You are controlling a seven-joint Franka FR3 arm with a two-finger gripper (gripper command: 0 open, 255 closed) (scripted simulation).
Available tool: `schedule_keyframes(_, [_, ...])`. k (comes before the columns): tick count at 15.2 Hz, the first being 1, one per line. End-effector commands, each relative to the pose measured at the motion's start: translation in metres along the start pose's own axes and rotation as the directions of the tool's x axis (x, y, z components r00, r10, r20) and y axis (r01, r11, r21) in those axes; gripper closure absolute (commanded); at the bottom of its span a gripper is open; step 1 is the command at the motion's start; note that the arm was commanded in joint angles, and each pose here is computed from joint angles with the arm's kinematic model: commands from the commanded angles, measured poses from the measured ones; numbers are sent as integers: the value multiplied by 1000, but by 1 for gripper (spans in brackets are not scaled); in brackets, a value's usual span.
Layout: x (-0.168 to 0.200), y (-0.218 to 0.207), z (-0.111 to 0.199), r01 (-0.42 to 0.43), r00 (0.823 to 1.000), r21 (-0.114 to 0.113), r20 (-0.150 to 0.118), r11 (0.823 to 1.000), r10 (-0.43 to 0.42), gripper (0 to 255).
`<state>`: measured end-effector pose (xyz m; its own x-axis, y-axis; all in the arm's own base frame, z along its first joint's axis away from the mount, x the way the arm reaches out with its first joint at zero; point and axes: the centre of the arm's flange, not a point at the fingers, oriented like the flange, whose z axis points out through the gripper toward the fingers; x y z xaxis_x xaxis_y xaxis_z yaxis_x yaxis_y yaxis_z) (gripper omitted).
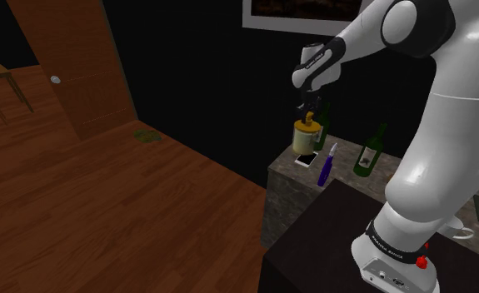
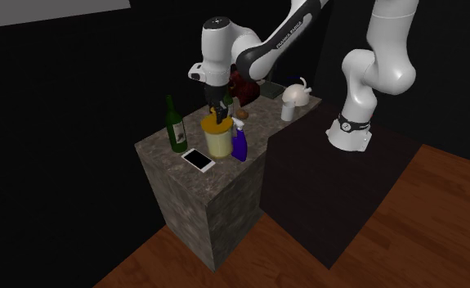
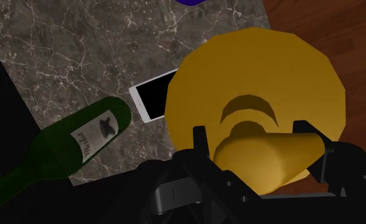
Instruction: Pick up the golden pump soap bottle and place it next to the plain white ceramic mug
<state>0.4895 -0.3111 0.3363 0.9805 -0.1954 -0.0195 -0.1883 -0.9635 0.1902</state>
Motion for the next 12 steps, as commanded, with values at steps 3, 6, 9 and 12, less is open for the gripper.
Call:
schedule_keyframes(3, [-1, 4, -21, 0, 1000, 0, 0, 1000, 0, 255])
schedule_keyframes(6, [-1, 7, -37, 0, 1000, 0, 0, 1000, 0, 255])
schedule_keyframes(9, [-1, 10, -52, 0, 1000, 0, 0, 1000, 0, 255])
schedule_keyframes(12, [-1, 13, -68, 0, 1000, 0, 0, 1000, 0, 255])
